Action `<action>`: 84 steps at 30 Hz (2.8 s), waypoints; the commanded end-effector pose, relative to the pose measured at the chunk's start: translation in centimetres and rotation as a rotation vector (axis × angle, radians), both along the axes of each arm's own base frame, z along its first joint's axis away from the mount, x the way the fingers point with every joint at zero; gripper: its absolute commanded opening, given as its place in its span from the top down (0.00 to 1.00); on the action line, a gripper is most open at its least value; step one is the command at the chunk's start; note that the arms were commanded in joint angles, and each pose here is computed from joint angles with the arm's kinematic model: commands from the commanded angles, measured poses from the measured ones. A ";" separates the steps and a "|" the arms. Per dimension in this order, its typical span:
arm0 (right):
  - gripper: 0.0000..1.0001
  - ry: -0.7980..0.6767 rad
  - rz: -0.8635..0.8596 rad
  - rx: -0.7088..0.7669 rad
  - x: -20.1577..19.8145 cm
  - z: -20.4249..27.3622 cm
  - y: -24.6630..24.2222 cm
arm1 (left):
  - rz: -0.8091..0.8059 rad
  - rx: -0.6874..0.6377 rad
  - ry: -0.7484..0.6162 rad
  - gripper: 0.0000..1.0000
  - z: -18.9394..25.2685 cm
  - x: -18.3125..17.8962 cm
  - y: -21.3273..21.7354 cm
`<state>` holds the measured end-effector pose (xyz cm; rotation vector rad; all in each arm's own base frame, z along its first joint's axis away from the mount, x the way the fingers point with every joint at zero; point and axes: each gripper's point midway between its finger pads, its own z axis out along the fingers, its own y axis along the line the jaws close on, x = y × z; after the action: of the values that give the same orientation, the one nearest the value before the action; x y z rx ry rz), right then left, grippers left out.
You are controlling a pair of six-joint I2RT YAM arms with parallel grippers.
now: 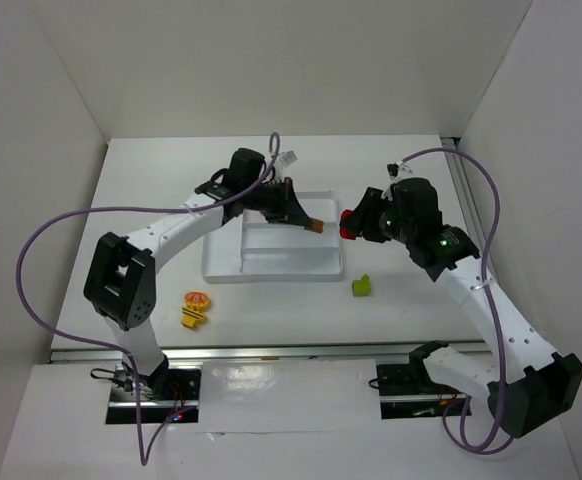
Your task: Sort the legos into containers by color
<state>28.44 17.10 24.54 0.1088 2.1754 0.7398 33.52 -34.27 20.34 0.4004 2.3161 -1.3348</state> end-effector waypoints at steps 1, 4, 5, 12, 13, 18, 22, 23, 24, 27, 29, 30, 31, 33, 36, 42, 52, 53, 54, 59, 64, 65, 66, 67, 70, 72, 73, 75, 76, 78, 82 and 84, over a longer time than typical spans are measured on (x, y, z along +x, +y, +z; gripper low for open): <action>0.98 -0.015 -0.068 -0.041 1.4 0.9 -0.8 | 0.240 0.155 -0.038 1.00 1.2 2.9 6.6; 0.98 0.043 -0.080 -0.065 3.8 -0.4 0.0 | 0.441 0.246 -0.026 1.00 0.4 3.7 11.5; 0.98 0.054 -0.087 -0.091 4.2 -1.1 0.4 | 0.482 0.233 -0.057 1.00 1.9 3.5 12.4; 0.98 0.107 -0.096 -0.215 10.9 -6.4 2.8 | 0.631 0.418 -0.046 1.00 0.2 2.7 17.8; 0.98 0.101 -0.087 -0.226 12.4 -7.2 3.4 | 0.653 0.436 -0.042 1.00 -0.2 2.5 18.6; 0.97 0.140 -0.072 -0.263 15.8 -10.7 4.9 | 0.729 0.475 -0.013 1.00 -1.7 2.3 21.6; 0.95 0.155 -0.062 -0.282 17.9 -12.7 5.8 | 0.731 0.422 0.039 1.00 -3.0 2.6 22.5; 0.94 0.166 -0.055 -0.296 18.3 -13.8 6.0 | 0.747 0.424 0.058 1.00 -3.9 2.5 22.9; 0.92 0.160 -0.050 -0.301 18.8 -13.6 6.2 | 0.751 0.413 0.041 1.00 -4.0 2.9 22.9; 0.77 0.180 -0.032 -0.310 19.3 -14.7 6.6 | 0.786 0.411 0.067 1.00 -5.1 3.7 23.6; 0.42 0.160 -0.017 -0.331 19.5 -15.1 6.9 | 0.792 0.409 0.079 1.00 -6.3 3.8 23.5; 0.35 0.142 -0.026 -0.328 20.0 -14.4 7.0 | 0.802 0.393 0.070 1.00 -6.0 4.2 23.4; 0.32 0.125 -0.035 -0.336 20.2 -13.9 7.2 | 0.816 0.400 0.061 1.00 -6.6 4.7 23.6; 0.27 0.126 -0.036 -0.353 20.2 -13.5 7.0 | 0.823 0.415 0.086 1.00 -7.6 4.8 23.7; 0.25 0.088 -0.065 -0.354 19.6 -11.2 6.1 | 0.818 0.396 0.097 1.00 -7.9 5.6 23.2; 0.18 0.049 -0.174 -0.345 14.0 -6.9 1.8 | 0.826 0.431 0.109 0.35 -8.3 5.6 23.3; 0.09 0.330 -0.224 -0.370 -1.8 -14.5 -5.5 | 0.770 0.338 -0.089 0.05 0.3 4.3 21.3; 0.06 0.346 -0.230 -0.371 -2.4 -14.8 -5.8 | 0.755 0.337 -0.113 0.05 0.9 4.4 20.9; 0.04 0.364 -0.228 -0.366 -2.8 -15.3 -5.7 | 0.732 0.329 -0.130 0.05 1.7 4.0 20.4; 0.03 0.462 -0.193 -0.391 -4.5 -18.7 -5.5 | 0.620 0.286 -0.210 0.05 5.3 3.2 16.8; 0.03 0.505 -0.140 -0.427 -4.2 -21.0 -5.0 | 0.523 0.285 -0.191 0.06 4.3 2.2 14.4; 0.03 0.509 -0.131 -0.438 -4.3 -21.5 -5.1 | 0.513 0.287 -0.181 0.06 3.9 2.3 14.2; 0.03 0.491 -0.131 -0.440 -4.0 -21.4 -4.9 | 0.486 0.287 -0.169 0.07 3.4 2.0 13.4; 0.06 0.495 -0.121 -0.452 -3.9 -21.9 -4.9 | 0.468 0.285 -0.171 0.07 3.4 1.6 12.8; 0.24 0.482 -0.117 -0.463 -3.5 -22.1 -4.9 | 0.459 0.311 -0.182 0.09 2.9 1.5 12.2; 0.48 0.482 -0.104 -0.463 -3.4 -22.1 -4.7 | 0.466 0.362 -0.206 0.09 2.9 1.6 12.2; 0.54 0.482 -0.104 -0.463 -3.4 -22.0 -4.7 | 0.452 0.371 -0.196 0.09 2.9 1.1 12.0; 0.70 0.476 -0.098 -0.472 -3.8 -21.2 -4.7 | 0.450 0.392 -0.192 0.09 2.9 1.5 12.0; 0.74 0.459 -0.107 -0.471 -3.6 -20.4 -4.8 | 0.431 0.399 -0.192 0.09 2.7 1.3 12.0; 0.79 0.410 -0.091 -0.459 -3.7 -17.9 -4.6 | 0.344 0.367 -0.193 0.10 2.7 0.8 10.8; 0.79 0.207 0.041 -0.337 -3.8 -11.3 -2.5 | 0.043 0.197 -0.162 0.07 3.2 -2.5 6.2; 0.77 0.079 0.139 -0.267 -4.3 -7.4 -1.2 | -0.059 0.099 -0.150 0.07 3.5 -3.5 4.5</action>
<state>23.98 13.63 10.44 0.0377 2.5465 0.3370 32.49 -26.27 22.45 0.3454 2.3516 -0.8812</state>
